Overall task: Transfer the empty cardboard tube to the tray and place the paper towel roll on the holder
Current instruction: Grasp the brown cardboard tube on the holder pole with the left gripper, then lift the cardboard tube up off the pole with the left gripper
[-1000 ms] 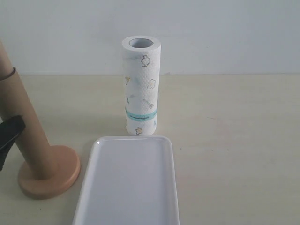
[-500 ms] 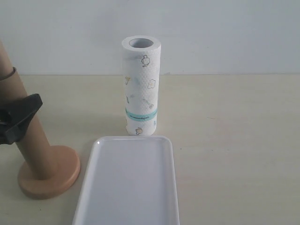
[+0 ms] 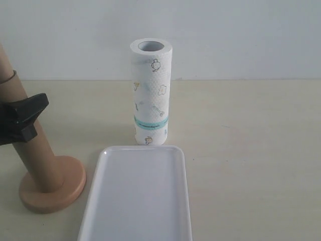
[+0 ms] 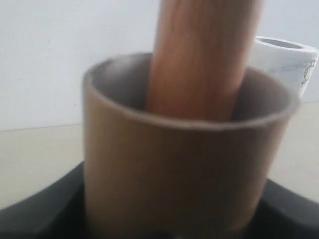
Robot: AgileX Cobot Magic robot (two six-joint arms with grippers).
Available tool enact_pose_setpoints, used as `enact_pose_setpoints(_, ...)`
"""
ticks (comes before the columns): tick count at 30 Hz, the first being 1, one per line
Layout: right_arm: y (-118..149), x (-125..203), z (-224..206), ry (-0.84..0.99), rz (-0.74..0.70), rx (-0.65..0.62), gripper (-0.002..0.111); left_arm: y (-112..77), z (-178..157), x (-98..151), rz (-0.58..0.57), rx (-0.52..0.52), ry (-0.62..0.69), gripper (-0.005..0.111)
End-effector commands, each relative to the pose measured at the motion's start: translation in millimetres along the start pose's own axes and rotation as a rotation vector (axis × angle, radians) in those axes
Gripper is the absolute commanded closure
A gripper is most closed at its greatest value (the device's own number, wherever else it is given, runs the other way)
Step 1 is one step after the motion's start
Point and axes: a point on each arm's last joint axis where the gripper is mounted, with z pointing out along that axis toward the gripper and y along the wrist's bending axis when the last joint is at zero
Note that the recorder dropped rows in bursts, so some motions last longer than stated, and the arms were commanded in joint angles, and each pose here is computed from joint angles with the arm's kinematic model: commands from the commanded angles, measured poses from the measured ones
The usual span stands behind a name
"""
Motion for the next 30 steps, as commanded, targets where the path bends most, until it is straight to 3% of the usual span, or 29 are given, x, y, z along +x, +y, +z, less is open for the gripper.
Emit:
enact_pose_setpoints(1, 0, -1, 0, -0.010, -0.004, 0.003, 0.109, 1.4, 1, 0, -0.005, -0.012, 0.001, 0.103)
enact_pose_setpoints(8, 0, -1, 0, -0.010, -0.004, 0.003, 0.109, 0.9, 1, -1, -0.005, -0.006, -0.015, 0.103)
enact_pose_setpoints(12, 0, -1, 0, -0.010, -0.004, 0.003, 0.109, -4.0, -2, -18, 0.007, 0.033, -0.149, 0.103)
enact_pose_setpoints(16, 0, -1, 0, -0.009, -0.004, 0.003, 0.109, -16.3, -5, -54, 0.039, 0.126, -0.201, 0.103)
enact_pose_setpoints(21, 0, -1, 0, -0.009, -0.004, 0.003, 0.109, -20.1, -15, -108, 0.025, 0.063, -0.182, 0.103)
enact_pose_setpoints(30, 0, -1, 0, -0.009, -0.004, 0.003, 0.109, -32.5, -35, -199, 0.094, 0.036, -0.336, 0.103)
